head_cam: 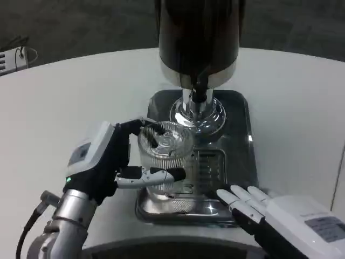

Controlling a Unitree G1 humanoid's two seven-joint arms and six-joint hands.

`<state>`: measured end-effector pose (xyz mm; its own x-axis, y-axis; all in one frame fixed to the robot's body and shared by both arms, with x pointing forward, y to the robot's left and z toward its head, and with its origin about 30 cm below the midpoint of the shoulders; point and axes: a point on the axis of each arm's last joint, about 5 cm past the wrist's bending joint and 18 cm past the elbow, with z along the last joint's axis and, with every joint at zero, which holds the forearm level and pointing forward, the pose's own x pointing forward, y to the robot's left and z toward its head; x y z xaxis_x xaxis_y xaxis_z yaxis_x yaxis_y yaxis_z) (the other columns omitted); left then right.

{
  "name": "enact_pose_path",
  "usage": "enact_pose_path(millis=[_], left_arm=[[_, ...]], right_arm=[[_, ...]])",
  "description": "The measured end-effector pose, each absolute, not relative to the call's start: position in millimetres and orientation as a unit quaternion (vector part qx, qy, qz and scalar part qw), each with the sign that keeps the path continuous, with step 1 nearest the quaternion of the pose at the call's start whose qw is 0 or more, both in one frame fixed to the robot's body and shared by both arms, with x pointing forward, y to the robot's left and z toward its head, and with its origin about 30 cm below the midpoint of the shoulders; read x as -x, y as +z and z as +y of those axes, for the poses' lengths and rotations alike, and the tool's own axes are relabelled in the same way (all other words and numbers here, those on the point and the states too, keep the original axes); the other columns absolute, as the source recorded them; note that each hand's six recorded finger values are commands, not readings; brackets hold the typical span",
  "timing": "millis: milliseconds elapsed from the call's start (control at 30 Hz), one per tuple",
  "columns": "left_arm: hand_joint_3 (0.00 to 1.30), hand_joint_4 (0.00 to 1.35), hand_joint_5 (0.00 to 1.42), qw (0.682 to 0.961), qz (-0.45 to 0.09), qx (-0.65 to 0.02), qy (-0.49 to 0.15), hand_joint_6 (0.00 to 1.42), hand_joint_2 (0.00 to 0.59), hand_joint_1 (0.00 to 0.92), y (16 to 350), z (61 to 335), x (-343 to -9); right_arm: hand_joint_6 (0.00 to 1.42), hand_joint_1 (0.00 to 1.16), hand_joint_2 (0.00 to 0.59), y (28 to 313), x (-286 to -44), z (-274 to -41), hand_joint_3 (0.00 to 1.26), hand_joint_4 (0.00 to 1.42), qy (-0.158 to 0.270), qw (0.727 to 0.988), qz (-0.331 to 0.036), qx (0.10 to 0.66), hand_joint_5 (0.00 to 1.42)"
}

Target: Grasp the cup under the faucet to collect the drink, then remove the cup.

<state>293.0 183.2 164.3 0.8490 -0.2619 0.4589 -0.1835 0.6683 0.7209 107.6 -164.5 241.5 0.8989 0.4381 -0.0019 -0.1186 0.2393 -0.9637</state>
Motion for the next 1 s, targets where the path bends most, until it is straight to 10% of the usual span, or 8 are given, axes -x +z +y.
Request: enact_pose_path(millis=[500,1000], left_arm=[[0.79,0.87,1.09,0.858,-0.288,-0.422,-0.05,1.33,0.0,0.554,173,162,-308],[0.5,0.41,0.67,0.852,-0.267,-0.441,-0.088,0.97,0.023,0.195,175,156,-310]], right_arm=[[0.0,0.57,0.434,240,-104,-170,0.04,0.0,0.179,0.778,-0.137,0.586,0.0],[0.03,0.56,0.434,238,-99,-175,0.04,0.0,0.182,0.781,-0.127,0.584,0.0]])
